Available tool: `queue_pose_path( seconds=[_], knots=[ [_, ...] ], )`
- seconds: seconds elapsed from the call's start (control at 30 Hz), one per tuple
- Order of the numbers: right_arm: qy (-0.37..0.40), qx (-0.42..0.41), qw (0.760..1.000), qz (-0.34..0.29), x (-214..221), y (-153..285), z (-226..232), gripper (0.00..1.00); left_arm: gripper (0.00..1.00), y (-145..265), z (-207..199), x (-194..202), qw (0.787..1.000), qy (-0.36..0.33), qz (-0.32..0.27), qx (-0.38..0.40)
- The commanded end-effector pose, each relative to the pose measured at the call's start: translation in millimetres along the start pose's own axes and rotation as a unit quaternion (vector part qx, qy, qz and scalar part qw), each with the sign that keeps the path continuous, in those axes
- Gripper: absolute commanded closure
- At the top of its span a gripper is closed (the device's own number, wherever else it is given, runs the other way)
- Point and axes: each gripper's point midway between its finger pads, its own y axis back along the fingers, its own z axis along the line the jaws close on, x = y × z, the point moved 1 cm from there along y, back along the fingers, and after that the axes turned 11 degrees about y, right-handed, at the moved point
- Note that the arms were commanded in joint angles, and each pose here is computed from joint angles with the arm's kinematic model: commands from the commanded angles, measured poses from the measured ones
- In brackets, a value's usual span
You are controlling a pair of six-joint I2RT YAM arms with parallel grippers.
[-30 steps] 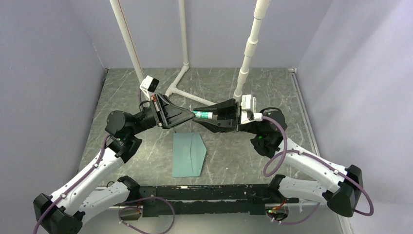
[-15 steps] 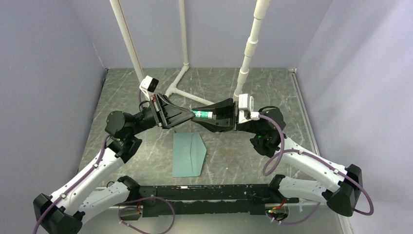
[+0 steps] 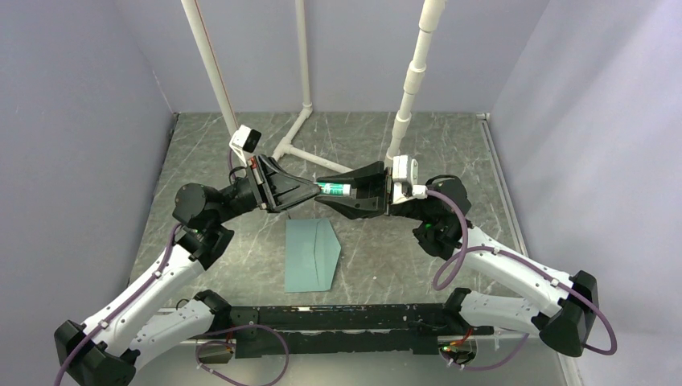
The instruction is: Place the letter into the envelope and seal it
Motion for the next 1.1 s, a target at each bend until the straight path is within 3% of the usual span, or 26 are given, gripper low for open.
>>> queue_pose_path(
  seconds=[0.0,0.23,0.53,0.83,0.93,1.07],
  knots=[
    [0.017,0.003,0.999,-0.029,-25,-3,-4,0.59,0.98,2,-13,3,0.999,-0.02,0.002,0.025],
    [0.021,0.001,0.999,-0.034,-25,-2,-2,0.59,0.98,2,-12,3,1.0,-0.021,0.001,0.02],
    [0.024,0.008,0.999,-0.036,-25,-2,-4,0.51,0.98,2,-9,3,1.0,-0.017,0.001,0.021],
    [0.023,0.0,0.999,-0.03,-20,-3,-2,0.61,0.97,3,-14,4,0.999,-0.021,0.001,0.025],
    [0.022,-0.001,0.999,-0.026,-19,-4,-3,0.74,0.98,3,-15,4,0.999,-0.021,0.002,0.027],
    [0.002,0.02,1.0,-0.01,-18,-8,-12,1.0,0.98,3,-15,4,0.999,-0.026,0.002,0.025]
  ],
)
